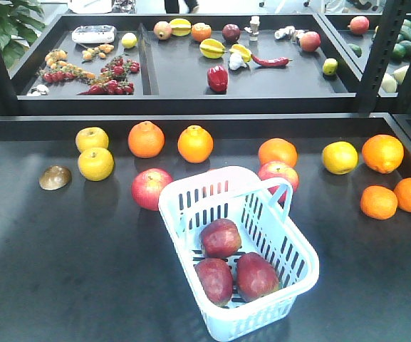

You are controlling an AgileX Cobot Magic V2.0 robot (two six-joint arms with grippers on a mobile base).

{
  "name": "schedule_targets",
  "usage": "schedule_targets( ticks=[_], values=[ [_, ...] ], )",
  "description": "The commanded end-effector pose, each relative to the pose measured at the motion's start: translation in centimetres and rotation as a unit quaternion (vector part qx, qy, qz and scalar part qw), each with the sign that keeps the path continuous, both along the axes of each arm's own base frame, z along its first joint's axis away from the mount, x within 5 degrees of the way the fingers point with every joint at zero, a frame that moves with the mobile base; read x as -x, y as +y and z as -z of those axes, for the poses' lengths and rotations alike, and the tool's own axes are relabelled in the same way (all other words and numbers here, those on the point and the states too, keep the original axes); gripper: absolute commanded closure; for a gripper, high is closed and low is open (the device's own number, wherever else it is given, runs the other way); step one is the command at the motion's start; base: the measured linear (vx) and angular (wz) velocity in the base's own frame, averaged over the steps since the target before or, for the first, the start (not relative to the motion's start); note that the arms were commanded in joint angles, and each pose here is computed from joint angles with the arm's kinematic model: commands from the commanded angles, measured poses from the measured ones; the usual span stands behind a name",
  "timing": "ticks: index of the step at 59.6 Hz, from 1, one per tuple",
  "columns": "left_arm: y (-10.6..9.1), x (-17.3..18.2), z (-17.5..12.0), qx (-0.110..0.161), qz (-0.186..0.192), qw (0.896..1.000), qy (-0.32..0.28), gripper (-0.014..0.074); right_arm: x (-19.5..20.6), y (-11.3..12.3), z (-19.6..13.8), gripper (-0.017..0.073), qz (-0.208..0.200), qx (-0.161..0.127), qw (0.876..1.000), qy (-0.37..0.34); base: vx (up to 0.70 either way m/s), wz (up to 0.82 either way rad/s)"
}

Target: Pick three apples into basket with both arms

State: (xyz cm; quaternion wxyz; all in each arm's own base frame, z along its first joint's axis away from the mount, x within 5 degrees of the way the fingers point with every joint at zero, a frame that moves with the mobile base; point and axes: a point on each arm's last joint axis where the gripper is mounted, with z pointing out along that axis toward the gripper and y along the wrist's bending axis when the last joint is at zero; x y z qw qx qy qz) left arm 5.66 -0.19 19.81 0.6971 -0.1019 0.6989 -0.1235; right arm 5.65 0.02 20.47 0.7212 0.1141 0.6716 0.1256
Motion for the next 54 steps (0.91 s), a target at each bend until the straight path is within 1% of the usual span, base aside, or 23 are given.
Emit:
schedule_targets(
  ticks=[1,54],
  values=[
    [0.08,0.27,-1.56,0.004,-0.005,0.999,-0.054,0.0599,0.09,0.06,-0.25,0.0564,-0.001,0.008,0.999,-0.035,0.0,0.0],
    [0.08,0.27,-1.56,0.004,-0.005,0.999,-0.054,0.0599,0.09,0.06,-0.25,0.0564,-0.001,0.008,0.999,-0.035,0.0,0.0]
  ],
)
